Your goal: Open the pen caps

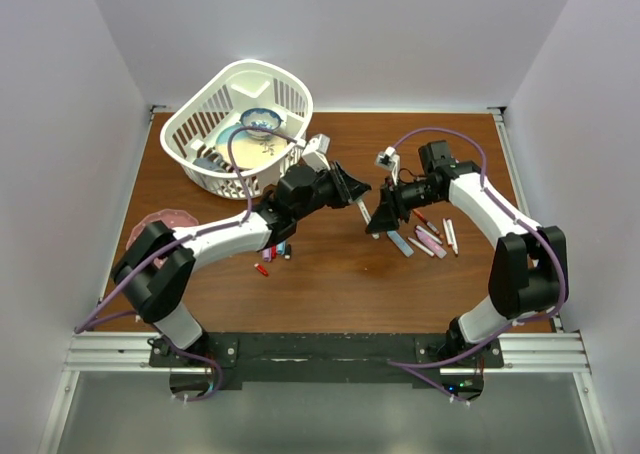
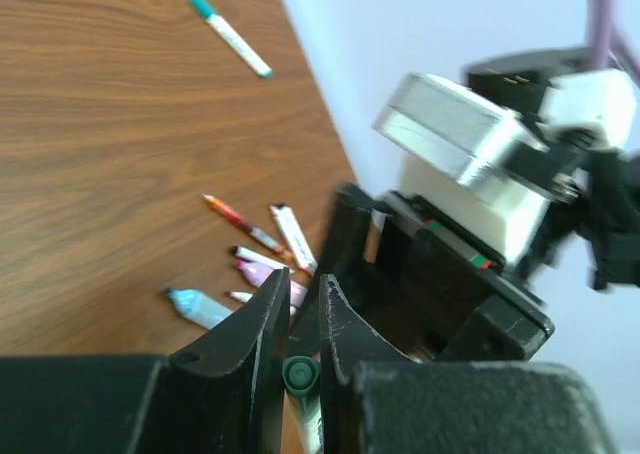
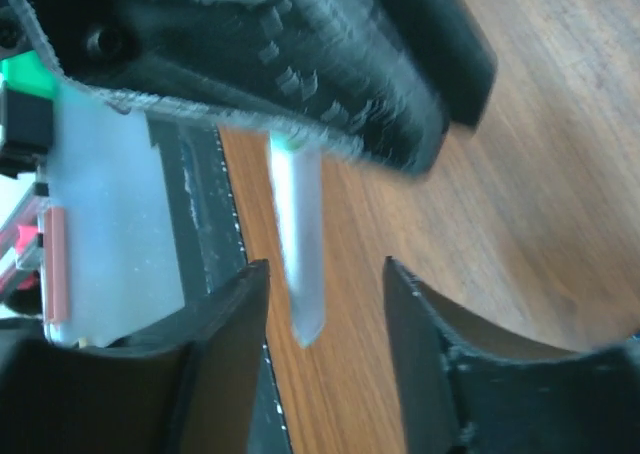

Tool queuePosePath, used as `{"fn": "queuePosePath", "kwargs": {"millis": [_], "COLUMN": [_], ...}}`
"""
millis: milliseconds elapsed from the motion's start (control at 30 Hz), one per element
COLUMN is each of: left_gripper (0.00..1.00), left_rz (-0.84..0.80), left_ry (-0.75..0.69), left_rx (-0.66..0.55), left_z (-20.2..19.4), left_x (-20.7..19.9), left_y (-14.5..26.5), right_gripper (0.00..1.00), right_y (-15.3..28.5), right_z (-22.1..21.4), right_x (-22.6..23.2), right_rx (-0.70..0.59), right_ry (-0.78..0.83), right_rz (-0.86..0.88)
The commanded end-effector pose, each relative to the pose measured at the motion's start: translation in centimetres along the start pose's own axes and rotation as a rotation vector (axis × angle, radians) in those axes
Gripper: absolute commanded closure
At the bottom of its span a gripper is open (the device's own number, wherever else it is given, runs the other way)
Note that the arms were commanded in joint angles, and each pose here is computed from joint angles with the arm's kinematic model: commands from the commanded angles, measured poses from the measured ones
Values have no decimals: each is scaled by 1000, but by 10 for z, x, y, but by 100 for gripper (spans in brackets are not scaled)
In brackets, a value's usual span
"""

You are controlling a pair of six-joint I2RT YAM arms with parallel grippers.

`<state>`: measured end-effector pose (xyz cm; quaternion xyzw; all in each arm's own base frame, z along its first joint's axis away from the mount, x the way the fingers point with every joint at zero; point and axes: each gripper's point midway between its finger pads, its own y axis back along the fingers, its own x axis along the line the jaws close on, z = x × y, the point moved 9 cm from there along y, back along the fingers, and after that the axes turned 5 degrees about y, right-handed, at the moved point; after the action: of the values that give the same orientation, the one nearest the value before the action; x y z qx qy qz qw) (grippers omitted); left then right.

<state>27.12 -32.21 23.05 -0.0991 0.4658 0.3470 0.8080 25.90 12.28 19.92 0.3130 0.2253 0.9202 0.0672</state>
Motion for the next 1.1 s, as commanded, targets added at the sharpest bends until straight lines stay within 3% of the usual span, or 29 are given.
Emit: {"fn": "queuePosePath", "kwargs": {"millis": [0,133,233,267,333,433,500,600,700,900,1033,1067], "left_gripper": [100,100,100,100,100,100,100,100,100,100,100,100], "left_rz": [-209,-263,-261,-254,-210,-71,0,25,15,41,42,10], "left_ry": [-54,-55,-67,-69,-77,-179,-190,-161,-156,-167,-216,-231], "left_rx": [53,70,72,72,40,-197,-436,-656,-727,-724,-584,-498], "left_z": [-3,-6,-6,-6,0,50,112,185,223,235,216,200], "left_x": [-18,-22,-21,-19,-16,-18,-24,-39,-54,-53,-45,-43], "left_y": [-2,-4,-7,-8,-9,-8,3,23,34,54,67,72], "right_gripper": [40,46,71,100,100,100,100,100,100,100,100,100], "right_y": [2,-1,-4,-5,-7,-12,-16,-17,-17,-16,-5,-1], "right_z": [10,13,16,15,13,8,3,4,4,4,6,5], "right_x": [14,14,13,15,13,14,18,19,20,20,16,8], "right_rx": [-96,-139,-168,-172,-179,-192,-184,-187,-183,-158,-74,-38], "right_ry": [39,25,-6,-34,-46,-85,-128,-125,-115,-69,15,35], "right_rz": [81,123,149,170,176,214,231,240,233,195,16,-109]}}
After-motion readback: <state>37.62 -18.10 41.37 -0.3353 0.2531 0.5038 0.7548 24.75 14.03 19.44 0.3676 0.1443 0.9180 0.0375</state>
